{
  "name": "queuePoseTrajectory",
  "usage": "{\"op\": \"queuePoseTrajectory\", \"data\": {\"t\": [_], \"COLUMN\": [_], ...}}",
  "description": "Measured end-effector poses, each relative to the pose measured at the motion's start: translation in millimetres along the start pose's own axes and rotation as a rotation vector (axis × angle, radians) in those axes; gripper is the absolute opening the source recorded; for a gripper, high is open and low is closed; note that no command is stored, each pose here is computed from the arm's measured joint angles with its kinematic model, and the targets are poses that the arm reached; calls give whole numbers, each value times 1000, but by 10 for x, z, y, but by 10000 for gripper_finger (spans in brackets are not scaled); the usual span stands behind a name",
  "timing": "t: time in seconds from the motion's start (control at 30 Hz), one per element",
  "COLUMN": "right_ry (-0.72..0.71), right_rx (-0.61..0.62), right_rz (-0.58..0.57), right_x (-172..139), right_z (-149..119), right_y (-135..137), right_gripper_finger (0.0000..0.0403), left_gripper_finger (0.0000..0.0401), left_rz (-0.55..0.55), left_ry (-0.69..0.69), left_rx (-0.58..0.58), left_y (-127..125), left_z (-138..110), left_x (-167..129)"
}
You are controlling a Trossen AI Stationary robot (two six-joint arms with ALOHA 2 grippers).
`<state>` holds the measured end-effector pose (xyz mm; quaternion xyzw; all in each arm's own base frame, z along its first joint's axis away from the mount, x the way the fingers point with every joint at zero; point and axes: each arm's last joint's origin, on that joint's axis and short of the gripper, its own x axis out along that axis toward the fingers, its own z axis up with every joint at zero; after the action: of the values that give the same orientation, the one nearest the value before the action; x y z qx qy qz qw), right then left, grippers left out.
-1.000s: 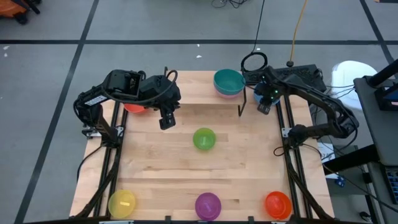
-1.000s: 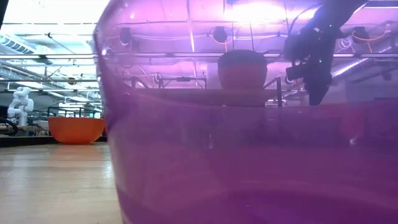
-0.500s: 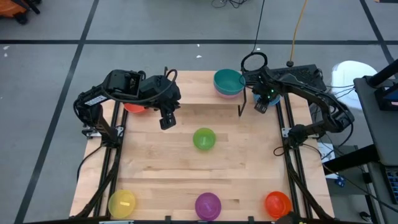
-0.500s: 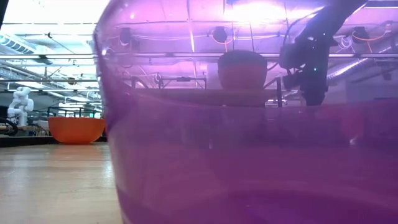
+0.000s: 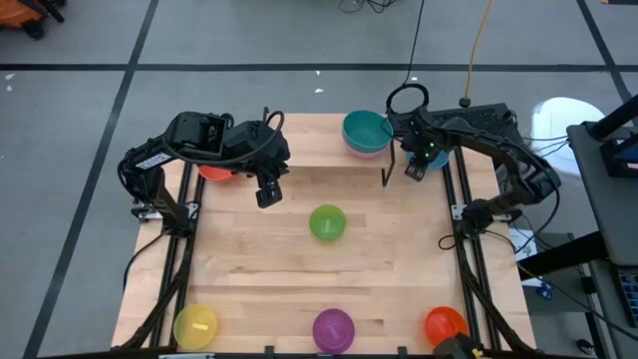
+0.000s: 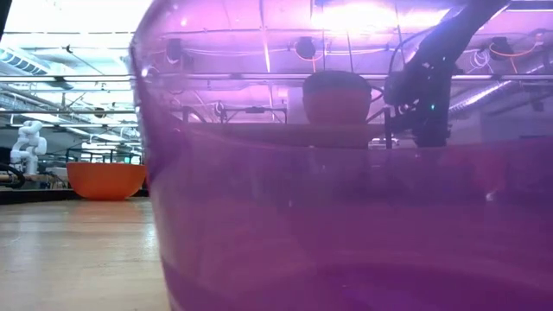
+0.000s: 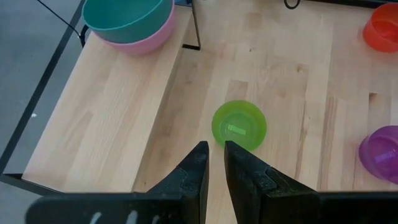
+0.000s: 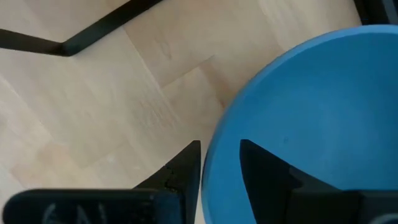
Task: Place and stack bowls onto a shelf
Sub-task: Stack the blue bowl on top of the dark green bowl on the shelf
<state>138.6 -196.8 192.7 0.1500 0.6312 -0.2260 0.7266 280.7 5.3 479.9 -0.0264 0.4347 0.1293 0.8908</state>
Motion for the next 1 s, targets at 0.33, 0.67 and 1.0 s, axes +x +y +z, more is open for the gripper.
{"op": "queuePoseTrajectory", "data": {"t": [0.33, 0.67, 1.0], "right_ry": [-17, 2, -205], "right_rx": [-34, -30, 34], "right_rz": [-10, -126, -280], "right_x": [3, -92, -659], "right_z": [19, -20, -238], "right_y": [-8, -24, 54], "right_gripper_finger": [11, 2, 1], "left_gripper_finger": [58, 58, 58], "left_rz": [0, 0, 0], "left_ry": [0, 0, 0], "left_rx": [1, 3, 5], "left_y": [0, 0, 0], "left_z": [0, 0, 0], "left_x": [0, 0, 0]}}
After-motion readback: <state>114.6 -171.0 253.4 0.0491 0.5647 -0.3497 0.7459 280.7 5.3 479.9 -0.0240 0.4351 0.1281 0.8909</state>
